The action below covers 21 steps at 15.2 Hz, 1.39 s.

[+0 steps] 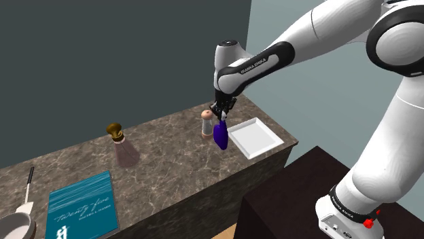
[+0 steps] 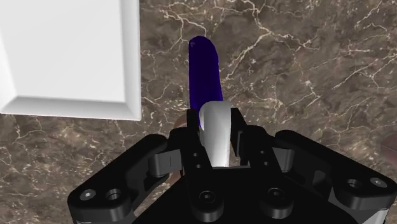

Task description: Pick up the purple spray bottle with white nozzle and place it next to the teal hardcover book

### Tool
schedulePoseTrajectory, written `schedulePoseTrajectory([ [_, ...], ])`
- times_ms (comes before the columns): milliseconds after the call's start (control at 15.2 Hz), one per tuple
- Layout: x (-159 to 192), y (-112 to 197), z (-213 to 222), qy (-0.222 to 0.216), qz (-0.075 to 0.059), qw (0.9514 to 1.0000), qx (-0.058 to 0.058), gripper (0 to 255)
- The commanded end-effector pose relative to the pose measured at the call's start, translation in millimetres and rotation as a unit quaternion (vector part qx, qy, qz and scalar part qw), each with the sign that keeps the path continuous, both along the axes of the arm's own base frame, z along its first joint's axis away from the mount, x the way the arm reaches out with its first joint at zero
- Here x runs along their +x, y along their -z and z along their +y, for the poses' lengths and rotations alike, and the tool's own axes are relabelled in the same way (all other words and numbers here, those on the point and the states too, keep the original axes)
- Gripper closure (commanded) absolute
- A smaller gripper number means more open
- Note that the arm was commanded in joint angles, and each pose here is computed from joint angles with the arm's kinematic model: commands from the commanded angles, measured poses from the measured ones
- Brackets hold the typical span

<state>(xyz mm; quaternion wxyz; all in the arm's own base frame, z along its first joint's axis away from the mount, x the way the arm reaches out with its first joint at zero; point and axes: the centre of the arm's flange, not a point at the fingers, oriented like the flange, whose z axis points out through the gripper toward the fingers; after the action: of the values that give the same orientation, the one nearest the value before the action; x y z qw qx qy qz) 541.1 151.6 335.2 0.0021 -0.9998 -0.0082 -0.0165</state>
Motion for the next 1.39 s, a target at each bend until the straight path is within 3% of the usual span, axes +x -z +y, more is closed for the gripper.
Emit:
schedulePoseTrajectory([
  [0,0.5,-11.0,0.6,0.000,0.000,1.0000,0.000,255],
  [1320,0.5,-116.6,0.6,0.000,0.000,1.0000,0.000,255],
])
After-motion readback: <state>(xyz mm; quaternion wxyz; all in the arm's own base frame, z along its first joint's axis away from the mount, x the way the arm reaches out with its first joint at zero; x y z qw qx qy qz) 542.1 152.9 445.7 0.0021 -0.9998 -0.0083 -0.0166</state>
